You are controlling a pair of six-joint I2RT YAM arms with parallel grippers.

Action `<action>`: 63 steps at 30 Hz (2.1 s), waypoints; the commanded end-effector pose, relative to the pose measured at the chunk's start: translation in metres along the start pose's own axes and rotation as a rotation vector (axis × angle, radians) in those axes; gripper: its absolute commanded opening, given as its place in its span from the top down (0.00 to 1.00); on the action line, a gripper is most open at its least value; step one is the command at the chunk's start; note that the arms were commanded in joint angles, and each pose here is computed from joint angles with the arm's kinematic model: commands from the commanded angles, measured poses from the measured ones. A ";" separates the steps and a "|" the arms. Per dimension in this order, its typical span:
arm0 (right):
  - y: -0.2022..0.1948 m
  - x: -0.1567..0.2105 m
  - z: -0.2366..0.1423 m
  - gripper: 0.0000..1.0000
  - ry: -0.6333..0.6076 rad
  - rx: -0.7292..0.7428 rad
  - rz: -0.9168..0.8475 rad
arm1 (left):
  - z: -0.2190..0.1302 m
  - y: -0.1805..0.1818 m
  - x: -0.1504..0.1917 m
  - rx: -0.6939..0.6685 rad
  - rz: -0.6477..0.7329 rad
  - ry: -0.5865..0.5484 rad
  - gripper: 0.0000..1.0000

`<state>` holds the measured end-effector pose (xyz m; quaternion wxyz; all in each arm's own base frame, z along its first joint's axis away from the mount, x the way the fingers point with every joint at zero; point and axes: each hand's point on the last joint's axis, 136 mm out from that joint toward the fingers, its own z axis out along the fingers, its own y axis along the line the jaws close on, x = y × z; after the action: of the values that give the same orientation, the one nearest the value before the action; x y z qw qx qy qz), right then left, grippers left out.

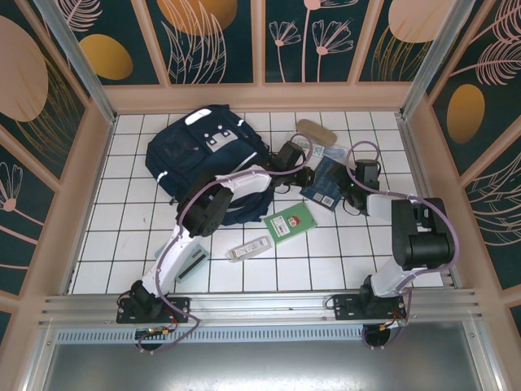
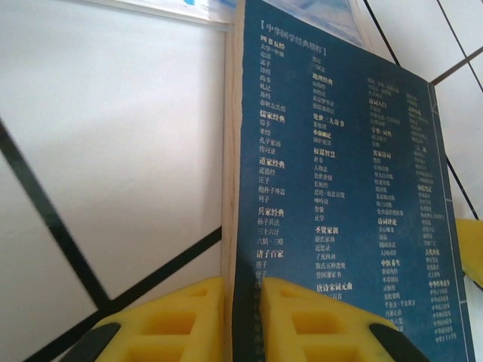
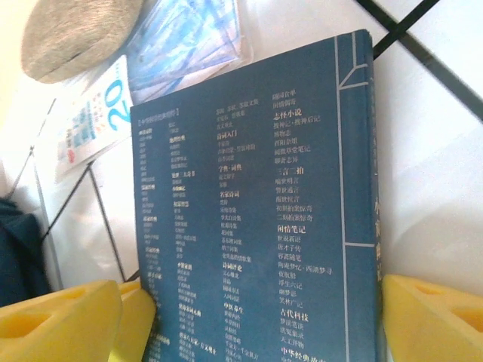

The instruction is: Pack books, pencil case, and school supplies into a backpack

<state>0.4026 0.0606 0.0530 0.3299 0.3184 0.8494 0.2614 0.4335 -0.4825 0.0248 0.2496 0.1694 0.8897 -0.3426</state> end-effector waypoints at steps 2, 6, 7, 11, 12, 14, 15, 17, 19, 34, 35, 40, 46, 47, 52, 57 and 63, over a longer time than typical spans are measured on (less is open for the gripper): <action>0.086 -0.002 -0.028 0.13 0.035 -0.368 -0.009 | 0.007 -0.021 0.042 0.079 -0.032 0.123 0.80; 0.101 -0.008 -0.047 0.13 0.001 -0.453 -0.014 | 0.006 -0.023 0.042 0.089 -0.034 0.123 0.81; 0.104 -0.009 -0.050 0.13 -0.004 -0.465 -0.028 | 0.006 -0.023 0.042 0.091 -0.034 0.124 0.80; 0.100 -0.008 -0.045 0.13 0.002 -0.424 -0.067 | 0.005 -0.024 0.041 0.090 -0.033 0.121 0.80; 0.093 -0.006 -0.039 0.13 0.013 -0.380 -0.073 | 0.005 -0.025 0.040 0.092 -0.032 0.118 0.81; 0.077 -0.002 -0.027 0.13 0.037 -0.297 -0.075 | 0.004 -0.025 0.039 0.091 -0.034 0.116 0.80; 0.069 0.000 -0.022 0.15 0.045 -0.259 -0.074 | 0.004 -0.025 0.039 0.090 -0.033 0.115 0.80; 0.054 0.003 -0.017 0.17 0.048 -0.188 -0.063 | 0.003 -0.025 0.037 0.086 -0.032 0.110 0.80; 0.040 0.002 -0.017 0.19 0.034 -0.122 -0.056 | 0.002 -0.025 0.036 0.083 -0.028 0.108 0.80; 0.026 -0.026 -0.025 0.52 0.019 -0.059 -0.132 | 0.000 -0.013 0.034 0.036 -0.021 0.099 0.79; 0.028 -0.029 -0.027 0.55 0.014 -0.065 -0.134 | 0.000 -0.011 0.034 0.033 -0.022 0.100 0.79; 0.029 -0.032 -0.033 0.64 0.029 -0.079 -0.126 | 0.000 -0.010 0.035 0.030 -0.022 0.099 0.79; 0.030 -0.026 -0.038 0.31 0.045 -0.115 -0.104 | 0.001 -0.011 0.034 0.039 -0.028 0.097 0.78; 0.030 -0.026 -0.038 0.26 0.048 -0.121 -0.098 | 0.001 -0.012 0.034 0.043 -0.031 0.098 0.78; 0.032 -0.021 -0.038 0.21 0.068 -0.157 -0.072 | 0.001 -0.014 0.034 0.054 -0.039 0.098 0.78; 0.031 -0.022 -0.041 0.43 0.073 -0.145 -0.073 | 0.000 -0.012 0.035 0.045 -0.034 0.099 0.78; 0.024 -0.013 -0.039 0.94 0.127 -0.116 -0.076 | -0.003 -0.012 0.028 0.042 -0.030 0.085 0.78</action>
<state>0.3936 0.0548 0.0919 0.3106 0.2581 0.8621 0.3061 0.4103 -0.4984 0.0274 0.2265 0.1817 0.8795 -0.3770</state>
